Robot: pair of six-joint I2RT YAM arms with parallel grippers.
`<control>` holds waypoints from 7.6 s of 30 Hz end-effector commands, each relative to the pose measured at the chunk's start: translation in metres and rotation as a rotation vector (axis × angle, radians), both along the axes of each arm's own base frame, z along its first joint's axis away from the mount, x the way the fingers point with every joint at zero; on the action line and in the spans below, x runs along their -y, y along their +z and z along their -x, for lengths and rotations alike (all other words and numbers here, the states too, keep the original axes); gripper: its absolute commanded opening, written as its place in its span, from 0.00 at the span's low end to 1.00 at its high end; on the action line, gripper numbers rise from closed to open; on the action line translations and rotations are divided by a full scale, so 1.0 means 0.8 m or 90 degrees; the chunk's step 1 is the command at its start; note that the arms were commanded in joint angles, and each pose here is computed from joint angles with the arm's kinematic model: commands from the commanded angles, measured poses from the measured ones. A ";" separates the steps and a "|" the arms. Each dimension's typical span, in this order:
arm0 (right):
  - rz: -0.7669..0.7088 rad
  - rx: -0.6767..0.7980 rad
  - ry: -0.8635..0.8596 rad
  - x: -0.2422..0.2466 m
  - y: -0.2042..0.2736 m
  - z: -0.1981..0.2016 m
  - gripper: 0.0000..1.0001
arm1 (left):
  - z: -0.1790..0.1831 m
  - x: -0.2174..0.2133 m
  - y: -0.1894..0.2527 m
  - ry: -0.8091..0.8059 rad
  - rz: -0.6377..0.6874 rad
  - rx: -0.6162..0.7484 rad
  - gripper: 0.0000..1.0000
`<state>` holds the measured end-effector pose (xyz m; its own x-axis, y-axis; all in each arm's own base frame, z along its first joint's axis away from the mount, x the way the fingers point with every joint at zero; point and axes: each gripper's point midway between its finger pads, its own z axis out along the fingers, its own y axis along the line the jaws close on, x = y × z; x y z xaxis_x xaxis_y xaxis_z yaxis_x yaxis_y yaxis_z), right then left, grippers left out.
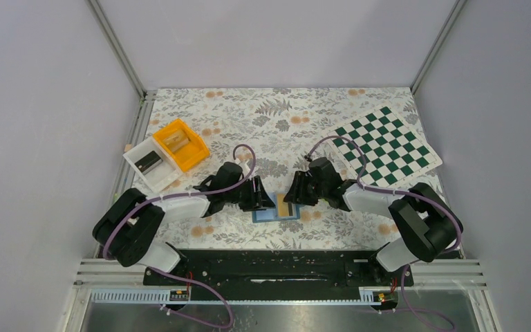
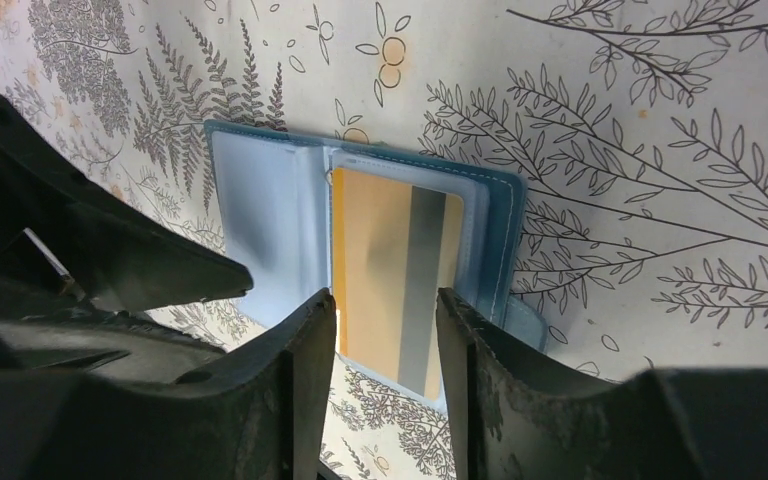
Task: Take the credit cards out of the card holder
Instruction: Remove the credit card from the card holder.
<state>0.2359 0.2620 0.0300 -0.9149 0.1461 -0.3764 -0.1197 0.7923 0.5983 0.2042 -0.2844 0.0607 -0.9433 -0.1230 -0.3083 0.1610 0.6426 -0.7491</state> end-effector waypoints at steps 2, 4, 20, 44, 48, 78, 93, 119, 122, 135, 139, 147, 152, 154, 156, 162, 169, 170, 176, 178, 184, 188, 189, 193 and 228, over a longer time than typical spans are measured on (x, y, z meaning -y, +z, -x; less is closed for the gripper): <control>0.027 0.006 -0.011 0.012 -0.016 -0.001 0.46 | -0.030 0.021 0.008 0.018 0.014 0.050 0.45; 0.033 0.008 -0.012 0.017 -0.018 0.001 0.45 | -0.029 0.024 0.003 0.018 0.014 0.045 0.45; 0.049 -0.023 -0.028 0.032 -0.038 0.016 0.37 | -0.031 0.041 -0.005 0.024 0.009 0.062 0.34; 0.032 -0.024 -0.031 0.033 -0.035 0.015 0.36 | -0.034 0.054 -0.003 0.039 -0.009 0.084 0.36; 0.021 -0.032 -0.031 0.031 -0.037 0.016 0.36 | -0.036 0.051 -0.013 0.047 -0.023 0.080 0.34; 0.002 -0.045 -0.037 0.028 -0.042 0.020 0.31 | -0.022 0.070 -0.013 0.028 0.048 0.053 0.26; -0.015 -0.049 -0.043 0.025 -0.036 0.022 0.30 | -0.023 0.072 -0.013 0.037 0.055 0.044 0.25; 0.079 -0.017 -0.038 0.053 -0.032 0.017 0.37 | -0.025 0.059 -0.029 0.048 0.003 0.045 0.27; 0.069 -0.025 -0.038 0.051 -0.036 0.021 0.35 | -0.023 0.068 -0.021 0.033 0.032 0.046 0.27; 0.040 -0.053 -0.039 0.047 -0.051 0.036 0.24 | -0.019 0.081 -0.001 0.012 0.093 0.059 0.26; 0.037 -0.053 -0.037 0.047 -0.050 0.037 0.21 | -0.023 0.068 -0.019 0.039 0.042 0.047 0.27; 0.019 -0.038 -0.029 0.042 -0.028 0.035 0.18 | -0.028 0.045 -0.031 0.069 -0.027 0.057 0.30; 0.023 -0.024 -0.031 0.044 -0.012 0.032 0.22 | -0.029 0.044 -0.024 0.068 -0.024 0.068 0.32; 0.017 -0.014 -0.031 0.043 -0.003 0.030 0.25 | -0.028 0.046 -0.022 0.063 -0.021 0.069 0.34; 0.010 -0.007 -0.031 0.041 0.006 0.028 0.26 | -0.029 0.047 -0.022 0.062 -0.018 0.069 0.34; -0.006 0.008 -0.027 0.036 0.023 0.024 0.28 | -0.025 0.052 -0.025 0.053 -0.004 0.059 0.34; -0.021 0.010 -0.020 0.025 0.028 0.021 0.29 | -0.024 0.052 -0.027 0.052 -0.004 0.058 0.34; -0.023 0.011 -0.019 0.023 0.028 0.020 0.29 | -0.024 0.051 -0.028 0.053 -0.005 0.058 0.34; -0.014 0.002 -0.023 0.020 0.018 0.017 0.29 | -0.023 0.052 -0.029 0.052 -0.004 0.056 0.35; -0.012 -0.005 -0.022 0.018 0.011 0.017 0.28 | -0.022 0.053 -0.030 0.049 -0.003 0.053 0.34; -0.017 -0.034 -0.015 0.011 -0.008 0.021 0.25 | -0.022 0.054 -0.031 0.048 0.001 0.051 0.34; -0.011 -0.053 -0.019 0.015 -0.021 0.030 0.20 | -0.020 0.056 -0.032 0.044 0.010 0.049 0.34; -0.013 -0.057 -0.021 0.016 -0.023 0.032 0.19 | -0.020 0.057 -0.031 0.043 0.013 0.048 0.33; -0.012 -0.072 -0.027 0.020 -0.035 0.040 0.17 | -0.020 0.061 -0.028 0.040 0.027 0.046 0.32; -0.008 -0.082 -0.030 0.020 -0.046 0.041 0.11 | 0.012 0.100 0.034 -0.040 0.248 0.001 0.18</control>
